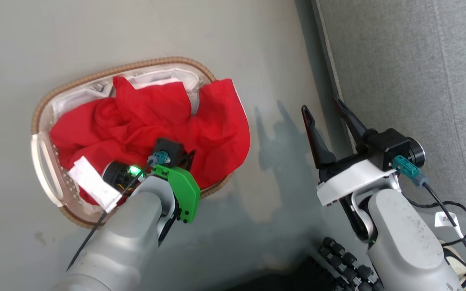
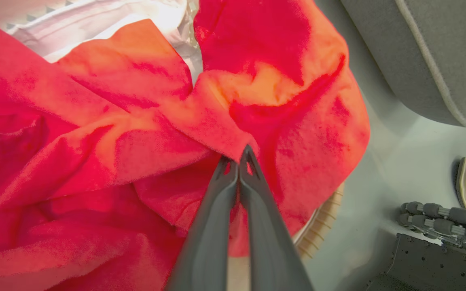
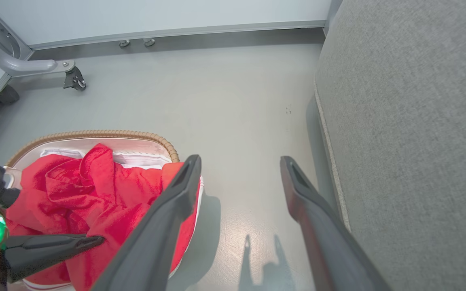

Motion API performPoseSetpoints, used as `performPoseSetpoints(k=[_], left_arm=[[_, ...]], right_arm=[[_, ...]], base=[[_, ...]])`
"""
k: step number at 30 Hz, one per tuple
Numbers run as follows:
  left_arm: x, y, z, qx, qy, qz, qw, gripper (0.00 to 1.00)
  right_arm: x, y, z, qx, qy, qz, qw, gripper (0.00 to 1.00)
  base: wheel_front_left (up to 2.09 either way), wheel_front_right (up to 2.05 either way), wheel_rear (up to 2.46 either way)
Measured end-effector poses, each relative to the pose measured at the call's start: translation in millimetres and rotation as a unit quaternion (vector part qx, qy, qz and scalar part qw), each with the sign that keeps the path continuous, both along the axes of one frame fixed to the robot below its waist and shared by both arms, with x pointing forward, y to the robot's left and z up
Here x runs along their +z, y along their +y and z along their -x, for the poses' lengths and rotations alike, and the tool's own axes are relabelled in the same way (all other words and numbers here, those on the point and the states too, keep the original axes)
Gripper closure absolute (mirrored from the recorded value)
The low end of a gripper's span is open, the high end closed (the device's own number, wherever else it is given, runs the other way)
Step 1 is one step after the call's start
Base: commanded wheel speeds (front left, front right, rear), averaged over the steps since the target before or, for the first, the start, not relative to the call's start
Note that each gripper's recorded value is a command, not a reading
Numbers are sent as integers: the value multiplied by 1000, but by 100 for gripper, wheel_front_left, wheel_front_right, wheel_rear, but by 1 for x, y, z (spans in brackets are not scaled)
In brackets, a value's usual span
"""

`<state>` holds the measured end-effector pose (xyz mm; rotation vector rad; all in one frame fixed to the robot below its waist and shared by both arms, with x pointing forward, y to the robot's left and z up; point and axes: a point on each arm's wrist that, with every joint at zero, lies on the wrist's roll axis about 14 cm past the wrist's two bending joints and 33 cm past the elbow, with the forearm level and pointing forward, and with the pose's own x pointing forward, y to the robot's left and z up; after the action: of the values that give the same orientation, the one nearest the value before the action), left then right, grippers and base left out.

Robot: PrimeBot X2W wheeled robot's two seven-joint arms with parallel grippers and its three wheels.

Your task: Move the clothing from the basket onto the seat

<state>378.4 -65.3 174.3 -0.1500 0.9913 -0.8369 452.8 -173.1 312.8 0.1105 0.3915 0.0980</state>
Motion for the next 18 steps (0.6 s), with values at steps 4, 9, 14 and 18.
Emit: performPoseSetpoints(k=[4,9,14,18], left_arm=[[20,3,-5,28,-16,13,999,100],[51,5,-10,53,-40,31,997,100],[100,6,-22,98,-91,65,989,100],[126,18,-21,124,-125,73,982,100]], right_arm=[[13,0,7,-2,-8,1,1000,0],[32,2,15,-2,-24,2,1000,0],[54,6,27,-1,-44,0,999,0],[67,12,37,3,-57,-6,998,0]], base=[[0,0,0],[0,0,0],[0,0,0],[0,0,0]])
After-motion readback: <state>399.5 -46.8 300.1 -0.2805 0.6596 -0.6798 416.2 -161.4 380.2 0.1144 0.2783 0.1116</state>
